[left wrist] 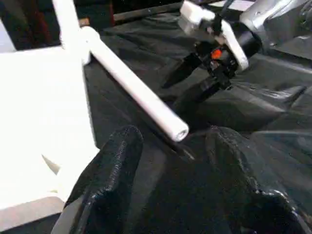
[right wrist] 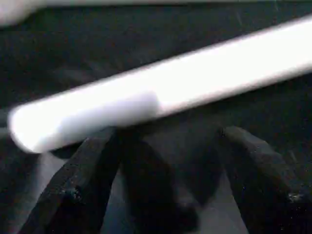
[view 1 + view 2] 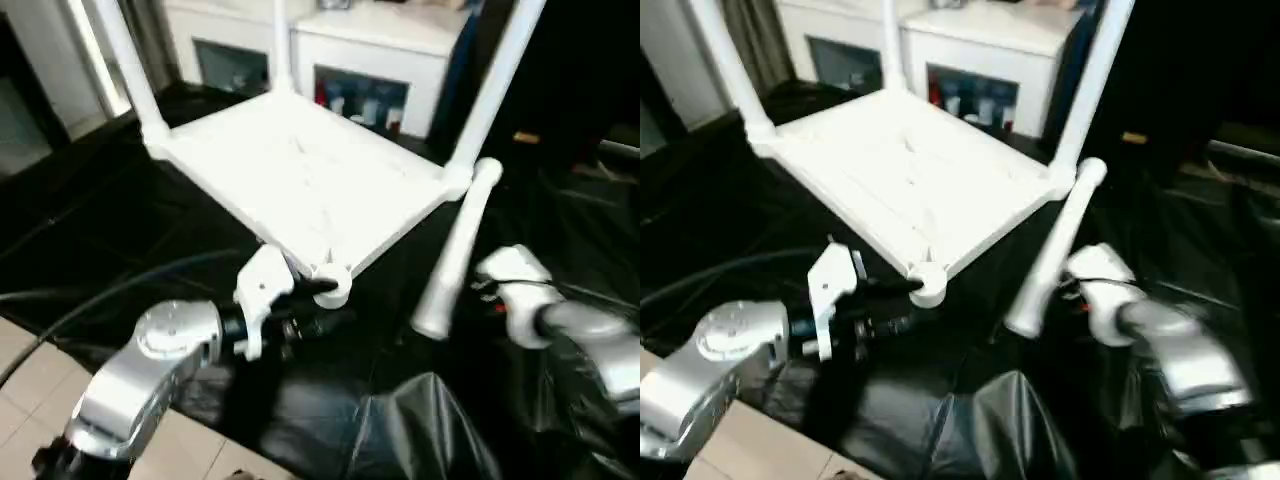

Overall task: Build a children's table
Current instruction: Pick table leg

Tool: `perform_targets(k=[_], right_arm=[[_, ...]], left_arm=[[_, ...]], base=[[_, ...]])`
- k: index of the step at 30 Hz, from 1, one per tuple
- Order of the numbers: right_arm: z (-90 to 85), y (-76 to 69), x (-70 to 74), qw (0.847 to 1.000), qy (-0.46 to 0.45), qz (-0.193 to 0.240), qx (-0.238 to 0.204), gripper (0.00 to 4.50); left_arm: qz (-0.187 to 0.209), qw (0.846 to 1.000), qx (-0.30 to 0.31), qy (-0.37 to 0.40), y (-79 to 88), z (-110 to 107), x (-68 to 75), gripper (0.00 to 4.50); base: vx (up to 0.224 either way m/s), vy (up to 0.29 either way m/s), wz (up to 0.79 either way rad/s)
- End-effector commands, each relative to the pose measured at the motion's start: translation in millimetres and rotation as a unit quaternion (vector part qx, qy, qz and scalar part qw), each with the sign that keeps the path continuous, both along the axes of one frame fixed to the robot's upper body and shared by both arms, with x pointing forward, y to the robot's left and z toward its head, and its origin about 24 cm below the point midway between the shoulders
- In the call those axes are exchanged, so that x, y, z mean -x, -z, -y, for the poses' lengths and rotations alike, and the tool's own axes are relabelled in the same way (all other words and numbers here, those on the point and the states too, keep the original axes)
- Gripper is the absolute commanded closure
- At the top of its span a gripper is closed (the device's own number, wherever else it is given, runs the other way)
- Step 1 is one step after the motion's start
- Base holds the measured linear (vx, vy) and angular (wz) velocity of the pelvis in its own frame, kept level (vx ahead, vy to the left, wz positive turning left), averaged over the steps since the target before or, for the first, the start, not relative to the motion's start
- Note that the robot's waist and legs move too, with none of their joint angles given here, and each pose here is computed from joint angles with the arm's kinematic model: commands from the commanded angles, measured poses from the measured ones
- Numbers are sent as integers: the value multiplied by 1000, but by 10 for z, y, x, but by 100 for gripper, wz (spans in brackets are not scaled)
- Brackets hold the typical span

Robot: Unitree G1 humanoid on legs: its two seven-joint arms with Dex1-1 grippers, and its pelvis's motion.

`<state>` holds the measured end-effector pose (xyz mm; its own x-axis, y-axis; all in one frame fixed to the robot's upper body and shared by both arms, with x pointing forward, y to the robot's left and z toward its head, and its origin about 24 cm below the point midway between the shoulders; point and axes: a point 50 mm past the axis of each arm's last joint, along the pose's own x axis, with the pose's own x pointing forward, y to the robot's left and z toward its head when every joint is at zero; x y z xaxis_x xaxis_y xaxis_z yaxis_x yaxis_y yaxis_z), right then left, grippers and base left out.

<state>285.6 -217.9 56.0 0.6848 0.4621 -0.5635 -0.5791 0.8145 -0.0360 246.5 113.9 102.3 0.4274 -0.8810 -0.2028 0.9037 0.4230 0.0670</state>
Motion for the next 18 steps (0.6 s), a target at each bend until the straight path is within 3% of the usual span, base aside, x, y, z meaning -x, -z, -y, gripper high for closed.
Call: perform_targets(k=[1, 4, 5, 7, 10, 11, 14, 15, 16, 17, 18], right_arm=[[74, -190, -80, 998, 41, 28, -33, 108], [122, -289, -122, 995, 72, 50, -57, 108], [190, -365, -140, 990, 105, 75, -64, 108], [245, -419, -147, 985, 125, 109, -47, 108], [307, -414, -111, 977, 155, 147, -16, 108], [305, -393, -38, 963, 197, 181, -6, 108], [295, -336, 76, 946, 255, 197, -23, 108], [240, -302, 158, 937, 274, 212, -41, 108], [229, -264, 175, 935, 286, 206, -45, 108], [194, -129, 226, 926, 328, 175, -68, 108], [194, -129, 226, 926, 328, 175, -68, 108]], left_arm=[[19, 1000, -3, -19, -44, -46, -45, 194], [28, 999, -2, -37, -51, -73, -63, 194], [42, 997, -7, -67, -43, -104, -97, 194], [67, 993, -10, -101, -35, -129, -140, 194], [75, 978, 11, -192, -16, -195, -236, 194], [81, 961, 34, -262, 8, -257, -274, 194], [88, 950, 44, -298, 39, -269, -262, 194], [95, 939, 43, -326, 52, -268, -284, 194], [93, 938, 41, -333, 61, -266, -296, 194], [90, 931, 29, -353, 91, -264, -339, 194], [90, 931, 29, -353, 91, -264, -339, 194]], base=[[0, 0, 0], [0, 0, 0], [0, 0, 0], [0, 0, 0], [0, 0, 0], [0, 0, 0], [0, 0, 0], [0, 0, 0], [0, 0, 0], [0, 0, 0], [0, 0, 0]])
